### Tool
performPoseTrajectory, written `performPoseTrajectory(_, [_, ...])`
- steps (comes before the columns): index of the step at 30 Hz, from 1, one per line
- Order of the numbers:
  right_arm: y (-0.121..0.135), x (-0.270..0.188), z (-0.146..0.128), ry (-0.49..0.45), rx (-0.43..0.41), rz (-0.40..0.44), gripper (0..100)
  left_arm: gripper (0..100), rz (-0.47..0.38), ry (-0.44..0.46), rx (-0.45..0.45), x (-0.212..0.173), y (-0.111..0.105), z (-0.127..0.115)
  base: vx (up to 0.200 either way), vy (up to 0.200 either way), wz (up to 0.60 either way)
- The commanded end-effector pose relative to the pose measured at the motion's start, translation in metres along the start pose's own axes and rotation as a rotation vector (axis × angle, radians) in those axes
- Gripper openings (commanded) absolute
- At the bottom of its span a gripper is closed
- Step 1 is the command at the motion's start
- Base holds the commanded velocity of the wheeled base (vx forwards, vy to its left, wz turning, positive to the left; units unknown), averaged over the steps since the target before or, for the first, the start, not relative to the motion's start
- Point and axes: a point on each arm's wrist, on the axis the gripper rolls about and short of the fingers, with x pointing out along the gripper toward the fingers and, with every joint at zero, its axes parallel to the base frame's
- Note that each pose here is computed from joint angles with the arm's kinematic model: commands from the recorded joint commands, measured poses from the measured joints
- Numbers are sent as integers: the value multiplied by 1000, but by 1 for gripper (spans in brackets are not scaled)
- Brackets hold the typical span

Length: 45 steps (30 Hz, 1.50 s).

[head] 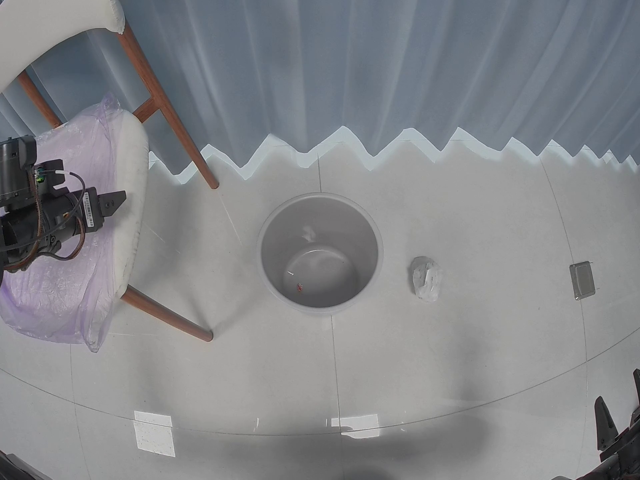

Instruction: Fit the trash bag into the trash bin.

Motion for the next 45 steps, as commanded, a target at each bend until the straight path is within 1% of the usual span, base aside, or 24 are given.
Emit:
performPoseTrajectory(1, [0,0,-5,1,0,0,100,100,5,25,1,10,0,-4,0,0,0])
performPoseTrajectory(2, [0,0,-5,1,0,0,100,0,7,26,1,10,0,-5,0,0,0])
performPoseTrajectory(7, [0,0,-5,1,0,0,100,0,10,26,1,9,0,-5,0,0,0])
performPoseTrajectory(8, [0,0,-5,1,0,0,100,0,25,27,0,9,2,-5,0,0,0])
performPoseTrajectory(13, [0,0,-5,1,0,0,100,0,47,22,-10,8,7,-4,0,0,0])
performPoseTrajectory(18, [0,0,-5,1,0,0,100,0,42,-14,-80,-14,11,-2,0,0,0])
performPoseTrajectory(20, [0,0,-5,1,0,0,100,0,10,-34,-102,-25,12,0,0,0,0])
performPoseTrajectory(22, [0,0,-5,1,0,0,100,0,-41,-46,-144,-33,12,2,0,0,0])
performPoseTrajectory(23, [0,0,-5,1,0,2,100,0,-120,-65,-205,-43,10,7,0,0,0])
performPoseTrajectory(24, [0,0,-5,1,0,0,100,0,-129,-70,-211,-44,10,8,0,0,0])
performPoseTrajectory(25, [0,0,-5,1,0,2,100,0,-232,-79,-301,-55,8,14,0,0,0])
performPoseTrajectory(26, [0,0,-5,1,0,2,100,0,-286,-74,-349,-58,7,16,0,0,0])
performPoseTrajectory(29, [0,0,-5,1,0,2,100,0,-386,-63,-448,-67,5,22,0,0,0])
performPoseTrajectory(30, [0,0,-5,1,0,2,100,0,-409,-63,-468,-69,4,23,0,0,0])
performPoseTrajectory(32, [0,0,-5,1,0,2,100,0,-483,-68,-498,-73,0,26,0,0,0])
performPoseTrajectory(35, [0,0,-5,1,0,2,100,0,-615,-57,-503,-74,-13,27,0,0,0])
performPoseTrajectory(36, [0,0,-5,1,0,2,100,0,-632,-56,-499,-74,-15,26,0,0,0])
performPoseTrajectory(37, [0,0,-5,1,0,2,100,0,-687,-58,-483,-75,-22,26,0,0,0])
performPoseTrajectory(38, [0,0,-5,1,0,2,100,0,-720,-53,-475,-75,-26,25,0,0,0])
performPoseTrajectory(39, [0,0,-5,1,0,2,100,0,-720,-53,-475,-75,-26,25,0,0,0])
performPoseTrajectory(40, [0,0,-5,1,0,2,100,0,-798,-40,-456,-74,-40,25,0,0,0])
performPoseTrajectory(42, [0,0,-5,1,0,2,100,0,-852,-33,-444,-71,-51,25,0,0,0])
performPoseTrajectory(44, [0,0,-5,1,0,2,100,0,-960,-33,-422,-70,-72,28,0,0,0])
performPoseTrajectory(45, [0,0,-5,1,0,2,100,0,-994,-33,-415,-71,-79,28,0,0,0])
